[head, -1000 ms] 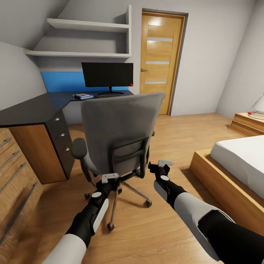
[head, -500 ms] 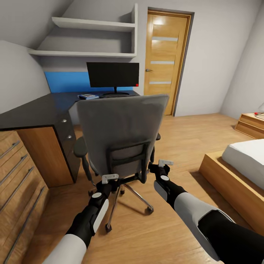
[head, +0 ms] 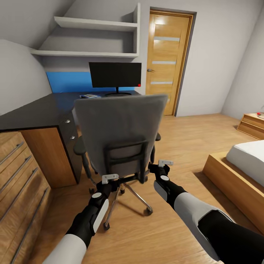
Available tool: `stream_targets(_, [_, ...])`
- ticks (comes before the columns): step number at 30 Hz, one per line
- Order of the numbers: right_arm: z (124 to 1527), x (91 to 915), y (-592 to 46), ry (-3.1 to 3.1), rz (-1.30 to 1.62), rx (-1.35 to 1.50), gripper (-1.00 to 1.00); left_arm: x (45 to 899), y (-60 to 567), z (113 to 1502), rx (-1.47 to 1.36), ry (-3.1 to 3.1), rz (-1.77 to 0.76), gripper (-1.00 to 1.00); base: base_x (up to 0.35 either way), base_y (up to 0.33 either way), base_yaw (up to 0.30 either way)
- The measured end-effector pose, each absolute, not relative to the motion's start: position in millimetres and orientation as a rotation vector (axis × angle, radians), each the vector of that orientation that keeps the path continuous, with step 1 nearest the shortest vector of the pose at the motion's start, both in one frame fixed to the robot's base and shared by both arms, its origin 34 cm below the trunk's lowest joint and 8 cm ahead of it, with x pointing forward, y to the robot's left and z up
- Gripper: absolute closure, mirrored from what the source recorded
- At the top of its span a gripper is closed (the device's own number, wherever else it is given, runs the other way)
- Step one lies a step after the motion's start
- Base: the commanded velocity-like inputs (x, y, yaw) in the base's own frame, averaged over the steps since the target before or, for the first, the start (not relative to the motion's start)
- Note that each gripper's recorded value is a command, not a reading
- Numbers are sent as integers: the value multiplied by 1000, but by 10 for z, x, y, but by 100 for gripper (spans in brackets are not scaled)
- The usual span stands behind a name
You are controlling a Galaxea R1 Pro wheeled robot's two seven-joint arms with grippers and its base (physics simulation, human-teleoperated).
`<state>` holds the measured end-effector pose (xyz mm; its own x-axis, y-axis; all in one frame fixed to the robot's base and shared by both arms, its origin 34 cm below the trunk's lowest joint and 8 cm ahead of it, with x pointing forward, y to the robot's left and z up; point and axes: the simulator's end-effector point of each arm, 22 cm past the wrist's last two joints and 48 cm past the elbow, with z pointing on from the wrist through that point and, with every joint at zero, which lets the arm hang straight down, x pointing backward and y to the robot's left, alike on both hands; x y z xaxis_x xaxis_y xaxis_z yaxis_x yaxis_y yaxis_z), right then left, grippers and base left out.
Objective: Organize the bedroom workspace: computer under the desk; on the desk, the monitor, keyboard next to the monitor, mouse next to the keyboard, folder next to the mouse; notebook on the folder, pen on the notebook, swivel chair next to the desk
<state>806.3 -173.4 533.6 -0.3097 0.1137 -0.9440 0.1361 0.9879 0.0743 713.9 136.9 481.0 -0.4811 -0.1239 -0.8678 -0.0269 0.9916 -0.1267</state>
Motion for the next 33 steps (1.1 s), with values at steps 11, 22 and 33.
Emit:
stream_targets(11, [5356, 8065, -1719, 1877, -26, 168, -100, 7135, 1364, 4801, -107, 2074, -117, -100, 1, 54, 0])
stream_targets(22, [5356, 8068, -1717, 1875, -27, 165, -100, 7134, 1362, 4794, -106, 2076, -118, -100, -193, 31, 0])
stream_targets(33, [5358, 8058, -1694, 1866, -34, 143, -100, 7131, 1362, 4787, -106, 2078, -117, -100, -253, 1, 0])
